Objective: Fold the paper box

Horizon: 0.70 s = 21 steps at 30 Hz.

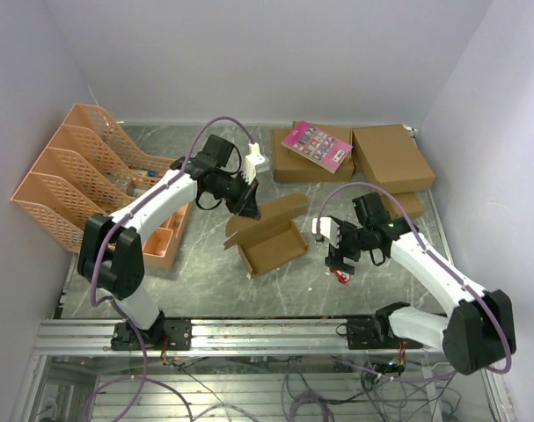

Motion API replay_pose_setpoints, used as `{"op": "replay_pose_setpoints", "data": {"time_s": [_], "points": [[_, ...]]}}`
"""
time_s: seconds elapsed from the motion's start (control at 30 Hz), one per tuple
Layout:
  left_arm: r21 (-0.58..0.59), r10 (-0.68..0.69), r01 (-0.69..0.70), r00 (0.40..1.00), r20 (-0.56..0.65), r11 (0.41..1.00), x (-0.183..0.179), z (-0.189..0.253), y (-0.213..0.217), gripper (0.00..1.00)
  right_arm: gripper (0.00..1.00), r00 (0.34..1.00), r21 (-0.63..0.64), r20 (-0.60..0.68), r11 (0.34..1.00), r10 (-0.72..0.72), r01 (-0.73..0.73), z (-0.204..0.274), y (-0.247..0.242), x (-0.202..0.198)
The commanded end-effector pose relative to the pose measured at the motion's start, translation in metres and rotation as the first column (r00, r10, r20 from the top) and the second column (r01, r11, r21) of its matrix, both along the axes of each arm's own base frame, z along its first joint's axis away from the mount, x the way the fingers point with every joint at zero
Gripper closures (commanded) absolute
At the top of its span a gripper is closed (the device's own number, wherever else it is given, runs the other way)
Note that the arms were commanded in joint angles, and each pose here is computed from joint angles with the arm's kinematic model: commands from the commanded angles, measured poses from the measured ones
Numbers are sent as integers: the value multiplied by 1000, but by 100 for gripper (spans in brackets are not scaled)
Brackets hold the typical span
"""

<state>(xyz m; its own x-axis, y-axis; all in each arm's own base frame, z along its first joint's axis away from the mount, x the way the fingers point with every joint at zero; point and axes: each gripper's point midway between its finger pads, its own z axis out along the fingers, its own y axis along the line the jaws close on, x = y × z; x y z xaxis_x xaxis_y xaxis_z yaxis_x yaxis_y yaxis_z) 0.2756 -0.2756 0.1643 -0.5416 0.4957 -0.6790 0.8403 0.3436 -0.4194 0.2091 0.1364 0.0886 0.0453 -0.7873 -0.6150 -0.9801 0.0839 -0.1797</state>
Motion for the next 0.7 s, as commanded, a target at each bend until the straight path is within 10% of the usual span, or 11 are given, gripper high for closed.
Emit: {"op": "replay_pose_setpoints", "data": {"time_s": [0.0, 0.43, 0.67], "points": [[-47, -7, 7, 1000, 11, 999, -3, 13, -3, 93, 16, 965, -119, -166, 976, -203, 185, -33, -19, -8], [-70, -24, 24, 1000, 11, 997, -9, 18, -4, 93, 17, 936, -230, -219, 947, -277, 226, -56, -31, -20], [-67, -28, 28, 1000, 8, 997, -10, 18, -3, 93, 26, 996, -74, -73, 996, -55, 50, -23, -6, -5]]}}
